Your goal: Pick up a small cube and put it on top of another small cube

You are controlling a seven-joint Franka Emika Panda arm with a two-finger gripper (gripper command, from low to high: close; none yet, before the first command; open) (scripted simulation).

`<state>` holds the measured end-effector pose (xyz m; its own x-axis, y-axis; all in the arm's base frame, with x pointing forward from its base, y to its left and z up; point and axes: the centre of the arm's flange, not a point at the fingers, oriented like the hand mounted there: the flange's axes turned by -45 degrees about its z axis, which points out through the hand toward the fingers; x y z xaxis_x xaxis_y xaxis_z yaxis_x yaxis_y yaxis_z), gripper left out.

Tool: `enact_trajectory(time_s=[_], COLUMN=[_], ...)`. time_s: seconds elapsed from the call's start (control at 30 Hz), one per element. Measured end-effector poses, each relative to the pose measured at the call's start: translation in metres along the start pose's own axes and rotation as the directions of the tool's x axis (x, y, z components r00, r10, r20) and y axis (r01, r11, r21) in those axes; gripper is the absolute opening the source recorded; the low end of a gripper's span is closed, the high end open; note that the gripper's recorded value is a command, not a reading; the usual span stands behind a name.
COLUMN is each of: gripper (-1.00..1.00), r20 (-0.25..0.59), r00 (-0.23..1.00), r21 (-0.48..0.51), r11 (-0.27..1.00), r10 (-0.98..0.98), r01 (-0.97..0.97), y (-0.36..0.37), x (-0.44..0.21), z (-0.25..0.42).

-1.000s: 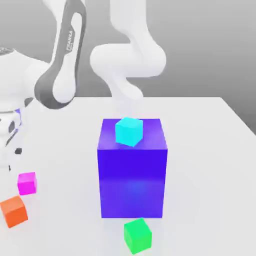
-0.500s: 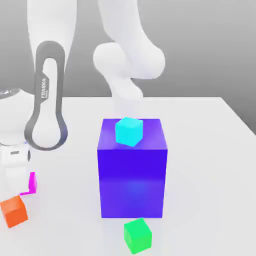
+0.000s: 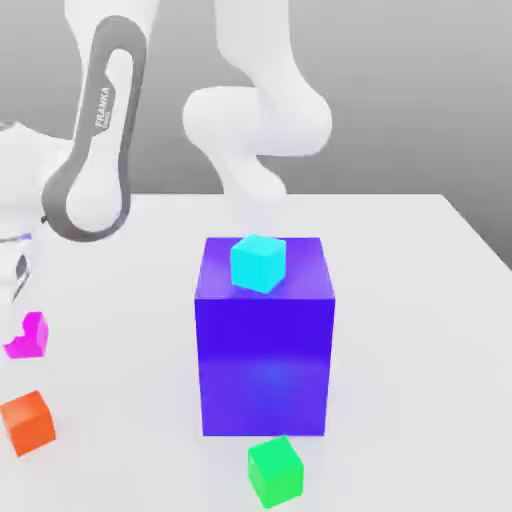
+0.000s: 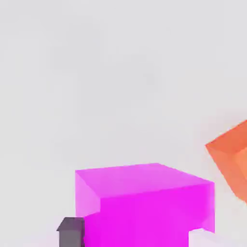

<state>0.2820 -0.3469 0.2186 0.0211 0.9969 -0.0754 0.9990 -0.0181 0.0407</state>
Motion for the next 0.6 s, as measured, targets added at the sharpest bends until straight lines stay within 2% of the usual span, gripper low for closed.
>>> enact_trajectory(time_s=[0.3, 0.6], gripper=[-1.00, -1.00], r20=[-0.018, -0.012], r00=[0.925, 0.715], r21=[0.022, 0.057], r11=[0.925, 0.714], r10=[0.379, 0.699], r01=[-0.379, -0.698], y=[0.026, 0.052], x=[0.006, 0.018], z=[0.004, 0.008])
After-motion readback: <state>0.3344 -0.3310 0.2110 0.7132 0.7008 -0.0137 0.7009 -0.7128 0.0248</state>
